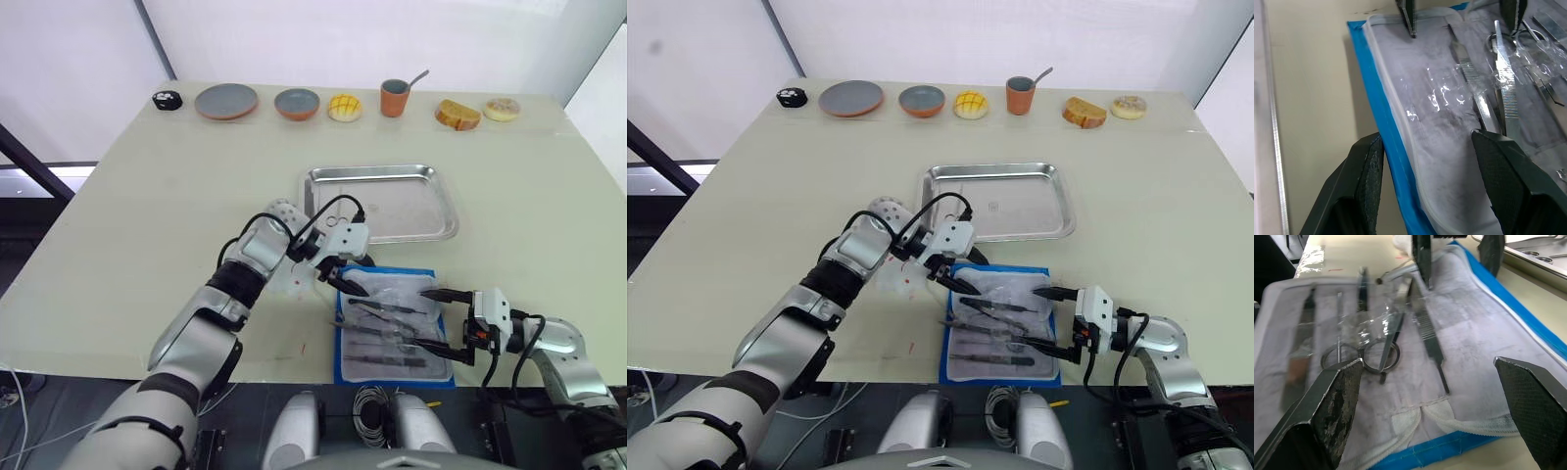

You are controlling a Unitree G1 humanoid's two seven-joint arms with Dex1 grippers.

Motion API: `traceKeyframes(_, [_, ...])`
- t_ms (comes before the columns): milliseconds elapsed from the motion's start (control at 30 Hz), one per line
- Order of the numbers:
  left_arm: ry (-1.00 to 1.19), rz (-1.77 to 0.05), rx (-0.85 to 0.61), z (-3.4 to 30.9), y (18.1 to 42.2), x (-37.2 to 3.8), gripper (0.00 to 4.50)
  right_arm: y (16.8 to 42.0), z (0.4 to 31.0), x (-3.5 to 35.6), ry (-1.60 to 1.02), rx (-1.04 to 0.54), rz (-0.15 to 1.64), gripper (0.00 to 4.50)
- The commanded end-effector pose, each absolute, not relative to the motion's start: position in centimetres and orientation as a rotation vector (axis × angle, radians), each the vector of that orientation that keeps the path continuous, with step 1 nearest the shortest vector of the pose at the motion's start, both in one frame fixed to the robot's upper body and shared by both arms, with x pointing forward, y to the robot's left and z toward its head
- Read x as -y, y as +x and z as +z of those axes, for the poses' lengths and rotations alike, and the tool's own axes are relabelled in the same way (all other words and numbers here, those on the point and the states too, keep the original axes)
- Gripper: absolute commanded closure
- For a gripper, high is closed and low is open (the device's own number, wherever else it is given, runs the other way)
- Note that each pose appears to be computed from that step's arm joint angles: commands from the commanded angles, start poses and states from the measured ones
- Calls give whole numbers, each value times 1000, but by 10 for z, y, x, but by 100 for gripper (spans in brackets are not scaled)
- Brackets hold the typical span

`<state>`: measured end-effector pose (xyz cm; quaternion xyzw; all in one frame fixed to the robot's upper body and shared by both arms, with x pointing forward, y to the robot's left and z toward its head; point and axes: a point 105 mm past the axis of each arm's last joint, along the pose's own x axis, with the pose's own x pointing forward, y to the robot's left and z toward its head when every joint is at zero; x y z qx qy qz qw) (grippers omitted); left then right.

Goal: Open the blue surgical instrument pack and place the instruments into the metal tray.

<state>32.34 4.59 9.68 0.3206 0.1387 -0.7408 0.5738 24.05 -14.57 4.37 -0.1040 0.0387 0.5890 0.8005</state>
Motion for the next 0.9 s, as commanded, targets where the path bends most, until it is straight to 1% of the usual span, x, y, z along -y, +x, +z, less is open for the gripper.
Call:
traceKeyframes(33, [750, -1720, -231, 113, 324, -34, 153, 222, 6, 146, -163, -260, 1276, 0])
traceKeyframes(133, [750, -1642, -187, 122, 335, -36, 153, 222, 6, 146, -165, -261, 1277, 0])
traceKeyframes(200, [747, -1615, -174, 126, 338, -39, 153, 223, 6, 145, -166, -263, 1278, 0])
traceKeyframes(333, [700, -1655, -175, 135, 326, -44, 153, 222, 5, 145, -168, -266, 1283, 0])
traceKeyframes(433, [699, -1683, -194, 130, 313, -46, 153, 222, 4, 145, -169, -269, 1287, 0])
traceKeyframes(633, [708, -1690, -213, 117, 302, -40, 153, 224, 4, 144, -170, -269, 1291, 0])
traceKeyframes(700, [709, -1690, -213, 116, 301, -39, 204, 223, 4, 144, -171, -271, 1290, 0])
traceKeyframes(733, [712, -1691, -213, 115, 300, -38, 240, 223, 4, 145, -171, -272, 1290, 0])
traceKeyframes(767, [716, -1691, -213, 115, 299, -38, 265, 223, 4, 145, -171, -273, 1290, 0])
traceKeyframes(900, [763, -1687, -221, 108, 299, -40, 265, 224, 3, 145, -170, -274, 1288, 0])
